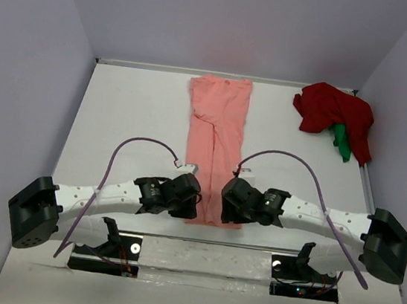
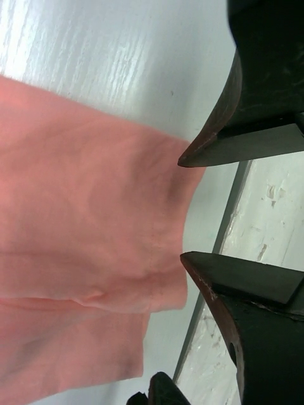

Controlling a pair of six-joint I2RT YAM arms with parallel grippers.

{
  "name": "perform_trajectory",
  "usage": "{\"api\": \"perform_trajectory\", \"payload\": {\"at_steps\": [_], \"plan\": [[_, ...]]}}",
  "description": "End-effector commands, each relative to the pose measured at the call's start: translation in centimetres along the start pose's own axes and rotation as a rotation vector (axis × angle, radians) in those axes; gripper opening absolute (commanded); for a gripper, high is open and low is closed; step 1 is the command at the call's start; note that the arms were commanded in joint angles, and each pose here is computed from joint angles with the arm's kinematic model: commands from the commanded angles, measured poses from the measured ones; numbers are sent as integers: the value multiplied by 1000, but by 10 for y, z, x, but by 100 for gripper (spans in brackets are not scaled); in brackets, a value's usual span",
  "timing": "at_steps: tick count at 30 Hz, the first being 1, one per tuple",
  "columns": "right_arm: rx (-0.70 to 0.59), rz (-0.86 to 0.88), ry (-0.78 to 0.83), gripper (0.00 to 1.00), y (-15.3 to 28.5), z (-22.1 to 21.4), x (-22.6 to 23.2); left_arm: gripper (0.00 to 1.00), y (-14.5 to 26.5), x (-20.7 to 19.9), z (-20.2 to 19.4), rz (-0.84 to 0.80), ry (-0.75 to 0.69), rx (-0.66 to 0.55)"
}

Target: Fold and stack the t-shirts

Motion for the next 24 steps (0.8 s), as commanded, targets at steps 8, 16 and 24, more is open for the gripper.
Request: {"api": "perform_trajectory", "payload": {"at_steps": [8,16,24], "plan": [[-42,-22,-86,63,10,-11,-24,39,-14,21,-8,109,52,38],[-44,-9,-102,63,8,-15,-27,39,-20,25,-14,104,53,63],[-26,-25,-128,63,-3,-19,-29,39,-20,26,-13,81,57,56]]}}
Point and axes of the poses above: each gripper's point midway between its finger pads, its own y axis back along the fingers, its own x axis along the line the jaws close on, z = x × y, the point moved 10 cm from there along y, back along the fingers
